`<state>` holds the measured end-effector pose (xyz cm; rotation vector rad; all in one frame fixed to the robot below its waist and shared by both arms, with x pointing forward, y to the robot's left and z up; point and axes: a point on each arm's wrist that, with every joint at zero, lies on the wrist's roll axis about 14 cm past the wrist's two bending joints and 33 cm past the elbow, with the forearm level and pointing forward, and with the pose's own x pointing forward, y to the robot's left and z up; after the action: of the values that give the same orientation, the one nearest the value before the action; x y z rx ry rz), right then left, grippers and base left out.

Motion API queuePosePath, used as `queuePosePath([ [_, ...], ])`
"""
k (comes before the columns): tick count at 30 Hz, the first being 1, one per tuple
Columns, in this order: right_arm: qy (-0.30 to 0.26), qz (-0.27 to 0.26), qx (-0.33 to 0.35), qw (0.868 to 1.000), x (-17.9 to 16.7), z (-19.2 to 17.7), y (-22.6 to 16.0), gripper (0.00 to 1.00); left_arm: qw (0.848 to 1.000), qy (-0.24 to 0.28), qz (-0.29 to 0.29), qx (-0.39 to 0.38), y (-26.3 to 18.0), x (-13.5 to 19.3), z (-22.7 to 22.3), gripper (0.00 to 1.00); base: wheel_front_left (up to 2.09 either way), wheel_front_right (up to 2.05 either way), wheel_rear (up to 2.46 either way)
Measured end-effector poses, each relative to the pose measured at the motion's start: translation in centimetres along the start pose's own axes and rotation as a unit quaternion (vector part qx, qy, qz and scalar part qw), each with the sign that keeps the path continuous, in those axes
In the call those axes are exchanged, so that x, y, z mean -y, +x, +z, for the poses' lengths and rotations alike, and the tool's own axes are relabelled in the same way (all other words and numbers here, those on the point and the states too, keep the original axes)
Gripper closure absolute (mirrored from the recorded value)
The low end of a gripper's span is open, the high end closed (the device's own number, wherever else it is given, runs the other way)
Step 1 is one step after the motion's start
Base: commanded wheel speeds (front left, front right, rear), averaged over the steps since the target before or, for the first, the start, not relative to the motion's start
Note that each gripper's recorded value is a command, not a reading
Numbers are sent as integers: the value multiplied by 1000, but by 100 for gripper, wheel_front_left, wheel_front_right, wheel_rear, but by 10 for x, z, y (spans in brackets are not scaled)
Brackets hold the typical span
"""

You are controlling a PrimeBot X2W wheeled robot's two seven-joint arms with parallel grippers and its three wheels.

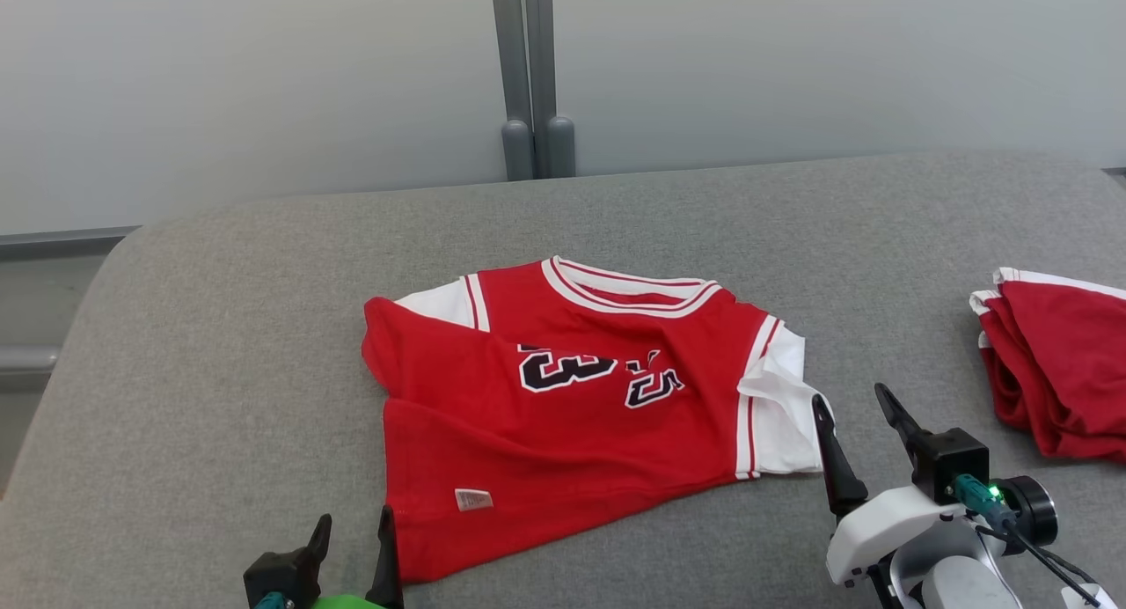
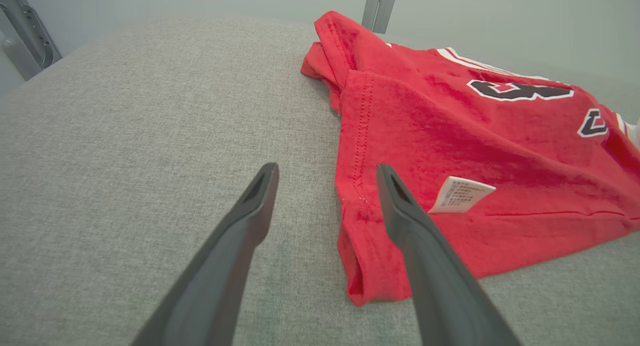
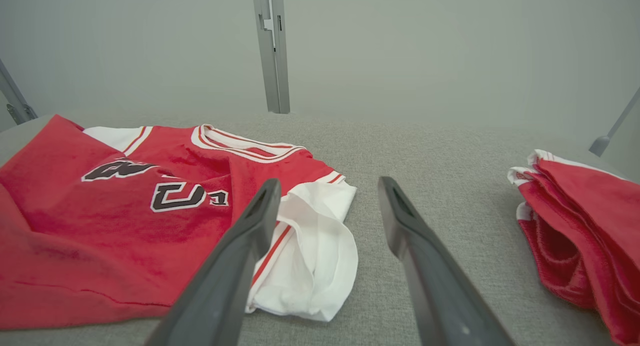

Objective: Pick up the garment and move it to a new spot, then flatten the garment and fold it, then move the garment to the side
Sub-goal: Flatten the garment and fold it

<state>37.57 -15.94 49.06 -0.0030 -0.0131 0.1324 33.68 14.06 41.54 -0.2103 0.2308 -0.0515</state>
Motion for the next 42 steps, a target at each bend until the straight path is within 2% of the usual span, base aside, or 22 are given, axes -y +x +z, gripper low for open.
queuePosePath([
  [13,7,-8,-19,1000,4,-13,-5,0,1000,1,-3,-10,2,5,-5,0,0,0,0],
  [22,9,1,-28,1000,0,-19,6,0,997,-49,-5,-54,7,8,-30,0,0,0,0],
  [34,7,0,-44,999,2,-30,10,0,995,-72,-23,-67,19,18,-35,0,0,0,0],
  [35,7,0,-45,999,2,-30,10,0,995,-74,-26,-67,19,19,-34,18,0,0,0],
  [36,7,0,-45,999,2,-30,10,0,994,-75,-27,-69,19,20,-36,55,0,0,0],
  [37,7,0,-45,999,2,-30,11,0,994,-76,-29,-72,18,20,-37,73,0,0,0],
  [38,7,0,-44,999,2,-29,12,0,994,-76,-30,-74,18,21,-39,100,0,0,0],
  [42,6,1,-42,999,2,-28,16,0,993,-84,-26,-77,19,18,-40,100,0,0,0],
])
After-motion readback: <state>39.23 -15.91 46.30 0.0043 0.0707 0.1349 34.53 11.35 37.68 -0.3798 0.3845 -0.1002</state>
